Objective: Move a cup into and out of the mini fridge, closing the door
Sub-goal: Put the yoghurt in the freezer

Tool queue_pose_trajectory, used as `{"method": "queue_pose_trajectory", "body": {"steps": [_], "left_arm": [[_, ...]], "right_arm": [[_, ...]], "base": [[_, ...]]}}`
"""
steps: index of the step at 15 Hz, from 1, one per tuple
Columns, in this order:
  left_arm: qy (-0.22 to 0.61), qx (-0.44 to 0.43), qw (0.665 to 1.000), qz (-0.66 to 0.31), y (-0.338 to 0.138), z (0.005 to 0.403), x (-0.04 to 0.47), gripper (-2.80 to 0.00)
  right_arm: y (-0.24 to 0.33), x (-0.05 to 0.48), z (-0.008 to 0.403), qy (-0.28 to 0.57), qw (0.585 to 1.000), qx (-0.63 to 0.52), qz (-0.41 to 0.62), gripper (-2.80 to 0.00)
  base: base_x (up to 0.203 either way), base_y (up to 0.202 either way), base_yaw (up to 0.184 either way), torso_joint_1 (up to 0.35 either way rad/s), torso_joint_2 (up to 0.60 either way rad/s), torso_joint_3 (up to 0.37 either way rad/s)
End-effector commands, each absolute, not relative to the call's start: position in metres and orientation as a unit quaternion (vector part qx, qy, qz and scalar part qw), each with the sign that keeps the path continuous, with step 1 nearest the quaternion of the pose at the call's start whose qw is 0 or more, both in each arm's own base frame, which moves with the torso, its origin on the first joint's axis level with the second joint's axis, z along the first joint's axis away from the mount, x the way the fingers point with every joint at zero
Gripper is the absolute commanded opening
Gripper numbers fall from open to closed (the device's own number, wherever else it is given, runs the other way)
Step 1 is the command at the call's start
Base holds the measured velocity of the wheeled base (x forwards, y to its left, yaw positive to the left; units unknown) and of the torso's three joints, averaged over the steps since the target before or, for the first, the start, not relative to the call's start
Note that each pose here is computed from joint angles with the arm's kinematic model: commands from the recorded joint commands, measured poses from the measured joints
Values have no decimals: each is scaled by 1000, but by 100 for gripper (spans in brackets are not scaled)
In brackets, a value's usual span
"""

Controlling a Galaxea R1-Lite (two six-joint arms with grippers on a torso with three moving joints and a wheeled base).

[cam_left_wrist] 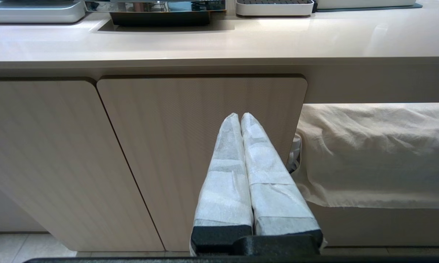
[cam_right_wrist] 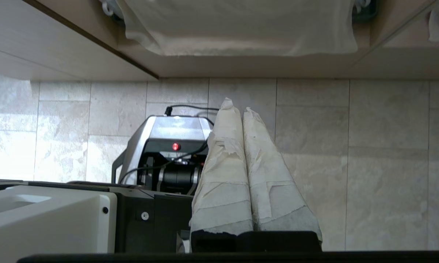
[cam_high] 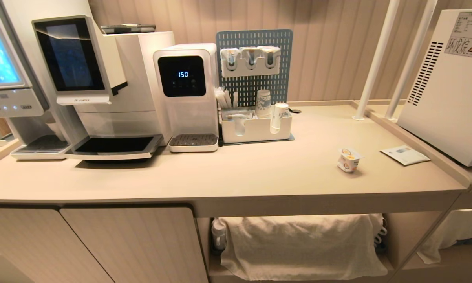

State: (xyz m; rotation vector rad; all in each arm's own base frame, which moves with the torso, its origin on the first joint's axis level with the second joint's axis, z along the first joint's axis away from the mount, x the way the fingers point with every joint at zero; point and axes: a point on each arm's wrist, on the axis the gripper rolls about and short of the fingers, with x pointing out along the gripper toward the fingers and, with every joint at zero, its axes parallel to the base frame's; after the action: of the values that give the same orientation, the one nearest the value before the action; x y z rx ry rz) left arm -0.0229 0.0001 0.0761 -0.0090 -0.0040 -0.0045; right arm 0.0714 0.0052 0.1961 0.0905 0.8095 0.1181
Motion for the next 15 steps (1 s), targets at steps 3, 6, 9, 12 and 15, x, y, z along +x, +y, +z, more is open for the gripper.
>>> {"method": "queue_pose_trajectory", "body": {"steps": [3,6,9,12,15], "left_arm": [[-2,-5,1000,-2,0,76,-23,-280],[-2,-5,1000,-2,0,76,-23,-280],[-2,-5,1000,-2,0,76,-23,-280],[-2,-5,1000,-2,0,76,-23,-280],[-2,-5,1000,-2,0,76,-23,-280]], "right_arm": [[6,87,175,451,889,45,58,-280],[7,97,162,476,876,49,67,-280],[10,113,158,473,872,65,108,-280],[10,127,152,473,872,53,116,-280],[11,131,151,475,870,52,119,-280]], "base": [[0,0,0,0,0,0],[0,0,0,0,0,0],[0,0,0,0,0,0],[0,0,0,0,0,0],[0,0,0,0,0,0]]}}
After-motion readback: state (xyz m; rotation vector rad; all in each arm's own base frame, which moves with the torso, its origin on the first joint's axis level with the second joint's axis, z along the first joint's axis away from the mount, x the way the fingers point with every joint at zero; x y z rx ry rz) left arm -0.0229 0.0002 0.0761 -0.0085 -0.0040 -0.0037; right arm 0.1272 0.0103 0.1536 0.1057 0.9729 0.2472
